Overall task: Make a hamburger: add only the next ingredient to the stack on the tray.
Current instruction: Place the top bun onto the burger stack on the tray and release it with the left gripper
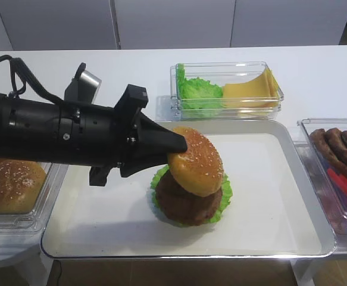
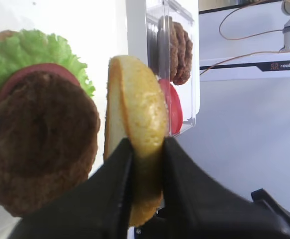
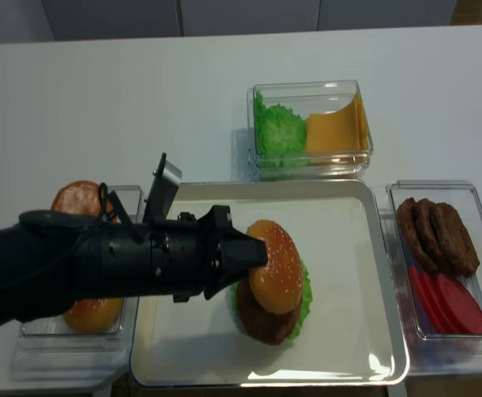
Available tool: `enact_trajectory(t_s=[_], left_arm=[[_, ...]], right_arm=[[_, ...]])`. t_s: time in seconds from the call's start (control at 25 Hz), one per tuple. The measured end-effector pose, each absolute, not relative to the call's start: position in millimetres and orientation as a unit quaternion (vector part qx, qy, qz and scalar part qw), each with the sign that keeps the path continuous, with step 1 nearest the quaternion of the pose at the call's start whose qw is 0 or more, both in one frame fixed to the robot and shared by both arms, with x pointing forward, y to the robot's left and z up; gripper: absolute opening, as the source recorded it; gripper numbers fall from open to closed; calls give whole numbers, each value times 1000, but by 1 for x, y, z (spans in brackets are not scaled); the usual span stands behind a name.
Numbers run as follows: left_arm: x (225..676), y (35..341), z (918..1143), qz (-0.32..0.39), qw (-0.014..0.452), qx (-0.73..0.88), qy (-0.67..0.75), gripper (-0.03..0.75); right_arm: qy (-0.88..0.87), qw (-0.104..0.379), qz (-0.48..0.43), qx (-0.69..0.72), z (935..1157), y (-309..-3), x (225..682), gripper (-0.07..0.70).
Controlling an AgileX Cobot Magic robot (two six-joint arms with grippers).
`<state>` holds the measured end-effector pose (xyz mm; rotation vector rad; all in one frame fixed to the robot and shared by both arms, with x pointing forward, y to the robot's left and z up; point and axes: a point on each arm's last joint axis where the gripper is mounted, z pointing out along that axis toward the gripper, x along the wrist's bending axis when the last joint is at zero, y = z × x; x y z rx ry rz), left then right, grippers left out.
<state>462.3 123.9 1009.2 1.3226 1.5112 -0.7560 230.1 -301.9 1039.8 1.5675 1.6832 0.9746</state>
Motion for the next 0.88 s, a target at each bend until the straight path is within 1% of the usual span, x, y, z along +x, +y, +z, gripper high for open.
enact_trajectory(t_s=[0.16,0.48,0.88], left_arm=[[461,123,1009,-319,477,541,615,114],[466,120,995,-333,457,537,626,114],[463,118,997,-342,463,550,605,113]], right_arm=[[639,316,370,595,1040,-302,230,272],[639,316,370,595,1040,-302,230,272],[640,317,370,595,1040,-302,230,272]])
